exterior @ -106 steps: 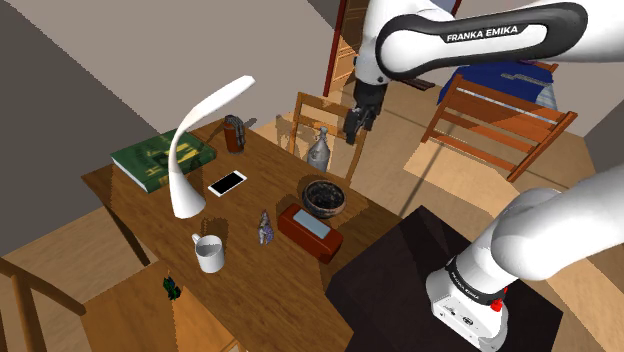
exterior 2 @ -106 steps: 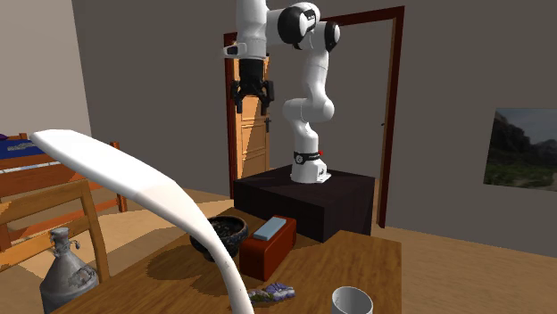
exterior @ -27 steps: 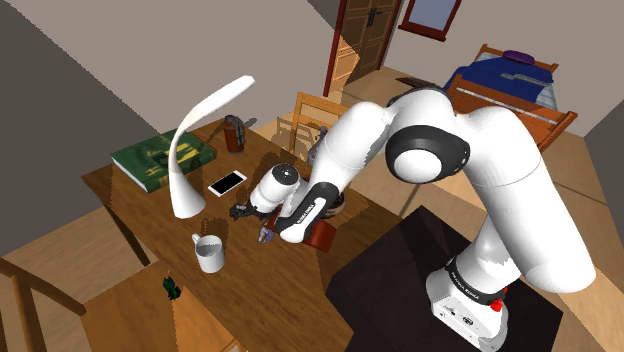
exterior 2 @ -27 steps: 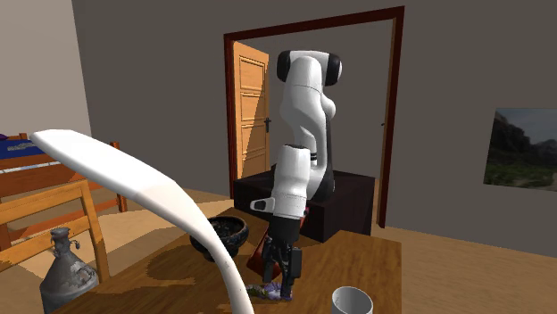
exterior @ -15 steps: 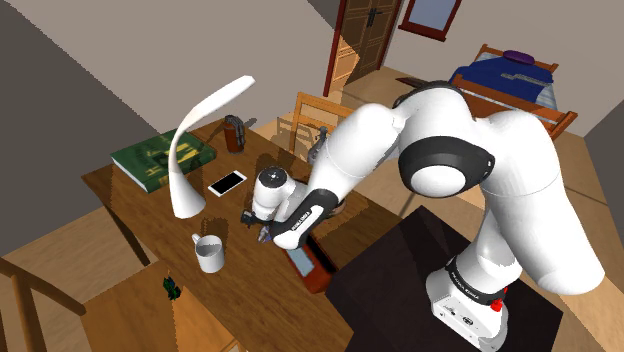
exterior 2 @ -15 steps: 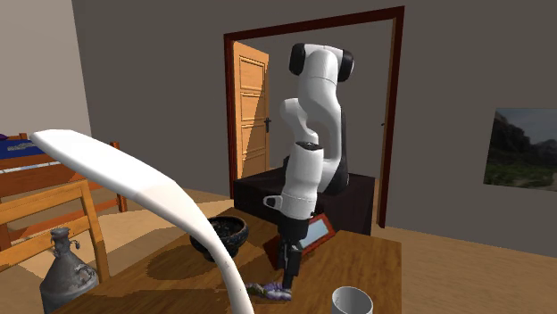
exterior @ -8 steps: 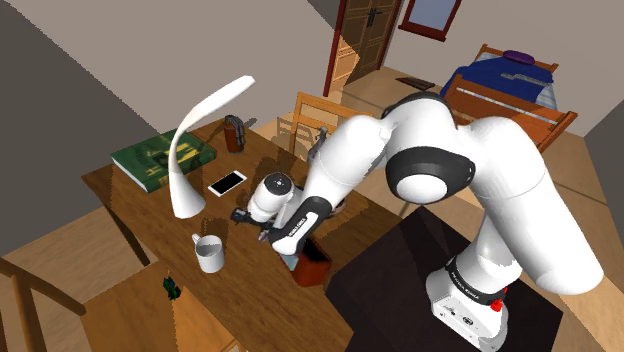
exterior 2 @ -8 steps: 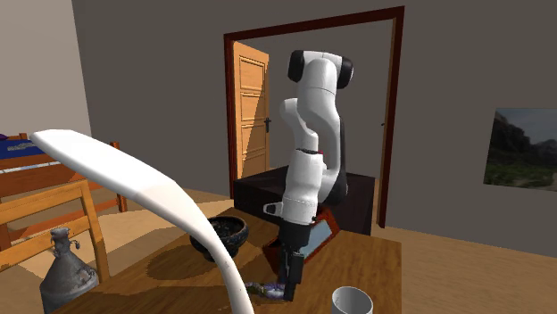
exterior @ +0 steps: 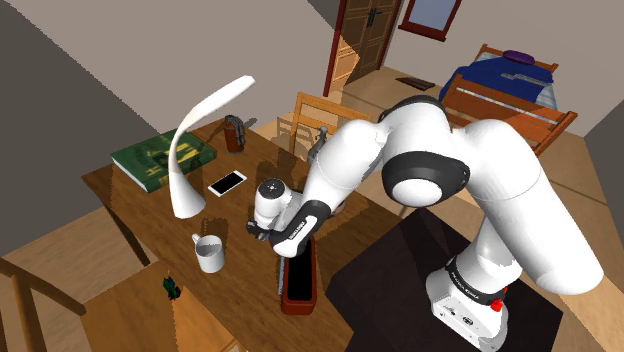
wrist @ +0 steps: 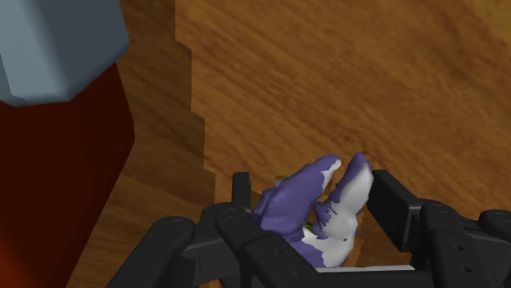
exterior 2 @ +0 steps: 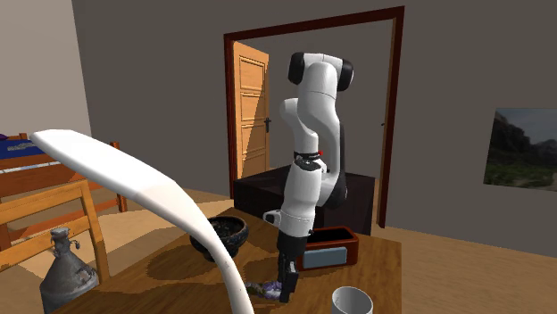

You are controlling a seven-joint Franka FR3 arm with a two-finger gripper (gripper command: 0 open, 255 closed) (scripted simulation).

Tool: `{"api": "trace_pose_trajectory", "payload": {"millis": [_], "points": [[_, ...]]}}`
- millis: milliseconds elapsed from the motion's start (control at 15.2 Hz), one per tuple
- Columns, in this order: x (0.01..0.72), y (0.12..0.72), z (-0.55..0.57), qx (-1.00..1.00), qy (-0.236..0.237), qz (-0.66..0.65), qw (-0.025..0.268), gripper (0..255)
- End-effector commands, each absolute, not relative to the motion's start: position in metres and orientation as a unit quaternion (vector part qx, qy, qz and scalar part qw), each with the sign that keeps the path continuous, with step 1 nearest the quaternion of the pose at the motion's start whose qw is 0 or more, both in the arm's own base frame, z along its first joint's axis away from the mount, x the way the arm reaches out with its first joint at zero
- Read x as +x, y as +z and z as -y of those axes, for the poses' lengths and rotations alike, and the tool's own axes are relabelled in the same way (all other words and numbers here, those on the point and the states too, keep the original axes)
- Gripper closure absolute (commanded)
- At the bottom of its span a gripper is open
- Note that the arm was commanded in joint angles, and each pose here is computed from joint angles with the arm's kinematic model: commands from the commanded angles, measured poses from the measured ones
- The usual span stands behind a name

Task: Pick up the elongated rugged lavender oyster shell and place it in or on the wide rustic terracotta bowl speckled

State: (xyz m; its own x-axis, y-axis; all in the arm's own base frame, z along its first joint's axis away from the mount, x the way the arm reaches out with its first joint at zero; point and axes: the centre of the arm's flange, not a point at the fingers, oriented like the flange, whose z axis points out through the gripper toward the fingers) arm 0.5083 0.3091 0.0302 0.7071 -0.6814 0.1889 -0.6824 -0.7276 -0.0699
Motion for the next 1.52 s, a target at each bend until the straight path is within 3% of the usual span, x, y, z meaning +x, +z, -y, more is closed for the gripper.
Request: {"api": "trace_pose_trajectory", "payload": {"millis": [0, 528, 1452], "points": [[0.508, 0.029, -0.309, 0.924, 0.1, 0.369, 0.004, 255], [0.508, 0.029, -0.308, 0.924, 0.1, 0.369, 0.004, 255], [0.508, 0.103, -0.308, 0.924, 0.1, 0.369, 0.004, 255]]}}
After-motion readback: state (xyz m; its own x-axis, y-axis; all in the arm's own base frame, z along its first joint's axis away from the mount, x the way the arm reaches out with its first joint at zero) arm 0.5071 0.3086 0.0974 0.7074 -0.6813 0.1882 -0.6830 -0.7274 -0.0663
